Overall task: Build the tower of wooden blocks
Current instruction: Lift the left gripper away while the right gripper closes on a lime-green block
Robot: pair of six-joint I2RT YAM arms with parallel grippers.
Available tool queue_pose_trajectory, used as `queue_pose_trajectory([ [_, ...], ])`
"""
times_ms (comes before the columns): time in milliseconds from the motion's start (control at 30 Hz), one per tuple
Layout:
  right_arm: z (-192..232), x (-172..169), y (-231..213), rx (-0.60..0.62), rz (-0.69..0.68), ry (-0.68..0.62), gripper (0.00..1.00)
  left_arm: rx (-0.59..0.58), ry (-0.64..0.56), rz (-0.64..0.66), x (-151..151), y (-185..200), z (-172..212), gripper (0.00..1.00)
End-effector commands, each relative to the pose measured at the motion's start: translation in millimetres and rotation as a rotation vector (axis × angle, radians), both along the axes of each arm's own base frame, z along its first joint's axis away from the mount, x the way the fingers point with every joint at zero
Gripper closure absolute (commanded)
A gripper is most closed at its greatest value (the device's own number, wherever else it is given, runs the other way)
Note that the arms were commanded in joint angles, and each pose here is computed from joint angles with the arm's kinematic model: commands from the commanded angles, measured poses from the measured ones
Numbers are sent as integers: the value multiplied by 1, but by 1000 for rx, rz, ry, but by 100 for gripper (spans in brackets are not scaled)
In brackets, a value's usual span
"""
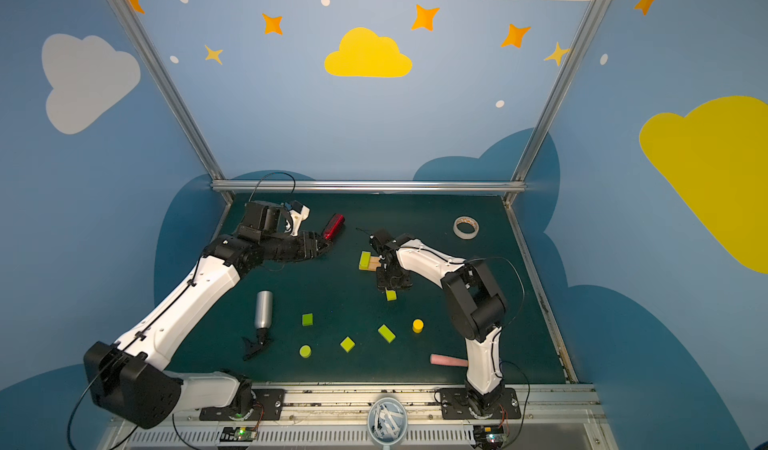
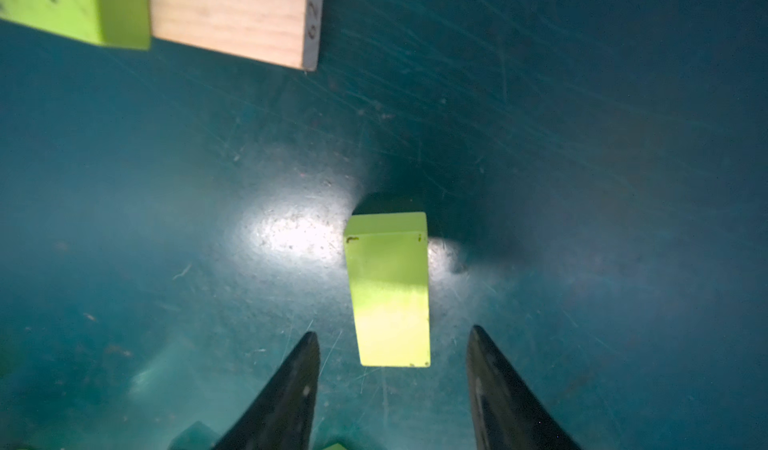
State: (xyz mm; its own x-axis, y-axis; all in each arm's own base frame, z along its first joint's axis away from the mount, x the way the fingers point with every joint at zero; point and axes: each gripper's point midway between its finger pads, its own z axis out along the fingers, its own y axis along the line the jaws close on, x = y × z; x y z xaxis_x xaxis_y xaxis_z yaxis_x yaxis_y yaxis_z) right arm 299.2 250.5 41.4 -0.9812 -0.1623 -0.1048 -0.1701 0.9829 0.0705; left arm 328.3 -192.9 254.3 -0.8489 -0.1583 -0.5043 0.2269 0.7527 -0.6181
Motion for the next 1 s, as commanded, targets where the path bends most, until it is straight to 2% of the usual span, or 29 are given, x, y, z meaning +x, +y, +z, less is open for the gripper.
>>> queue_pose_trajectory([
  [0, -7, -3, -2, -32, 3, 15, 47, -5, -38, 17, 0, 3, 7, 41],
  [400, -18, -1, 1, -27, 3, 30, 59, 22, -20, 30, -8, 10, -3, 42],
  [567, -22, 0, 2, -27, 4, 40, 60, 41, -11, 31, -10, 12, -6, 42],
  [967, -21, 0, 2, -22, 1, 46, 76, 58, 6, 37, -12, 15, -12, 42],
])
